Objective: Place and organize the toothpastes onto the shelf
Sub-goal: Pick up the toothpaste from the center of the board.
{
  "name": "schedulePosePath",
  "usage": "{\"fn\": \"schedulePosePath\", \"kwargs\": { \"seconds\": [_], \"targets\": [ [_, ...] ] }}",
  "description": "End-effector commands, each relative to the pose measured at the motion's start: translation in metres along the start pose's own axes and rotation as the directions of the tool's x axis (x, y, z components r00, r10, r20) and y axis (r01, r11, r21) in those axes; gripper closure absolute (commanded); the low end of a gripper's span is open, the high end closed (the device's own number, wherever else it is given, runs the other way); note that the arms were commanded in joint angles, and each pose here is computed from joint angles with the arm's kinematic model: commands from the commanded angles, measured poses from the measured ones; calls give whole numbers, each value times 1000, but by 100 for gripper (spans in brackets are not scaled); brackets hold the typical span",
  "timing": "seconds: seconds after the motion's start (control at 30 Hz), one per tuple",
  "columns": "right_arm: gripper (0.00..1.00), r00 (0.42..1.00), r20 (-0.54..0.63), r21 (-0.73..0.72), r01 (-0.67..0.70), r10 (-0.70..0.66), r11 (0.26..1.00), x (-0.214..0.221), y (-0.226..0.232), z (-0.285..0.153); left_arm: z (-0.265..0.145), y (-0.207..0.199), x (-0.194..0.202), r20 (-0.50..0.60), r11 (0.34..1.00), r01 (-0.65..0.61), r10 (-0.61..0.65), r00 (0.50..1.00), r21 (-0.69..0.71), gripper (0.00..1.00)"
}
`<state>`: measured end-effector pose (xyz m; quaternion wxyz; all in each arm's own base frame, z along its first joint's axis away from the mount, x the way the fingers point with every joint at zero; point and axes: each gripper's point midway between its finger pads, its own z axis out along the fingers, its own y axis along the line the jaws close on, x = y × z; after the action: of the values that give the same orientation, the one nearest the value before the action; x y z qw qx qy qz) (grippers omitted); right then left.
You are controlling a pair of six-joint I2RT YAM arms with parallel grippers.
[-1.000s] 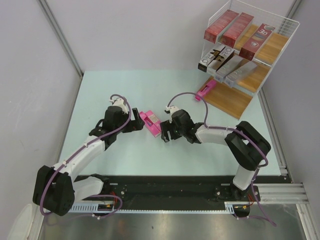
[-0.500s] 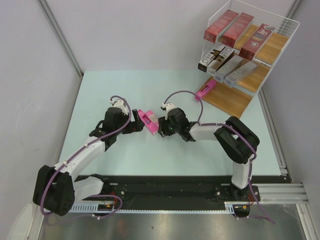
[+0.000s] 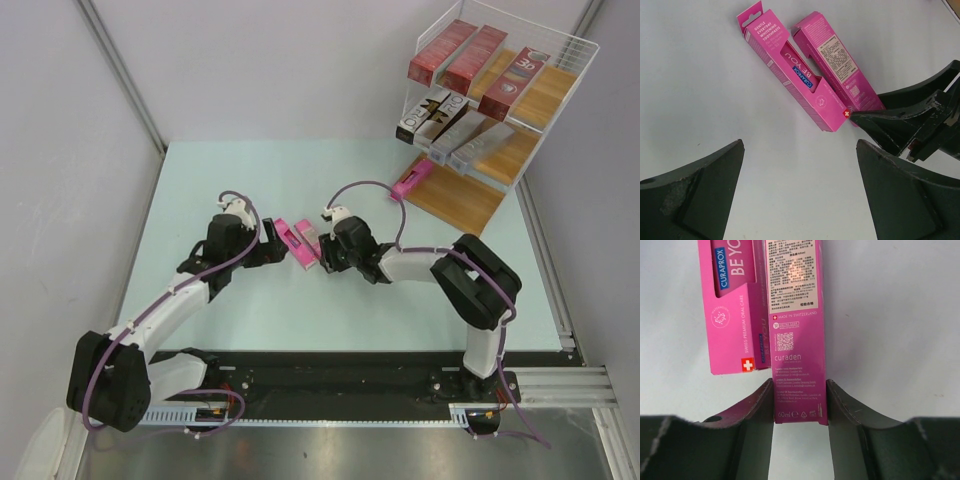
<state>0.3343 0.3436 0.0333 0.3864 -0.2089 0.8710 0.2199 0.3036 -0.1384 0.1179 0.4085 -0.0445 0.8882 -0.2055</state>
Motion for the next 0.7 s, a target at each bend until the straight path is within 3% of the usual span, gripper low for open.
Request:
{"fn": "schedulePosePath", "kwargs": {
  "seconds": [0.0,0.37,0.67],
  "targets": [
    [69,997,67,52,31,-35,998,-36,-4,-25,-7,-12,-20,44,998,12,-14,999,55,0],
    [77,966,168,-14,200,-195,980,-90,16,-113,-11,-59,-48,22,963,16,-23,1000,270,0],
    [80,944,176,-85,298,-280,951,-88,37,-163,-13,-111,-65,-18,830,76,-80,997,552,0]
  ]
}}
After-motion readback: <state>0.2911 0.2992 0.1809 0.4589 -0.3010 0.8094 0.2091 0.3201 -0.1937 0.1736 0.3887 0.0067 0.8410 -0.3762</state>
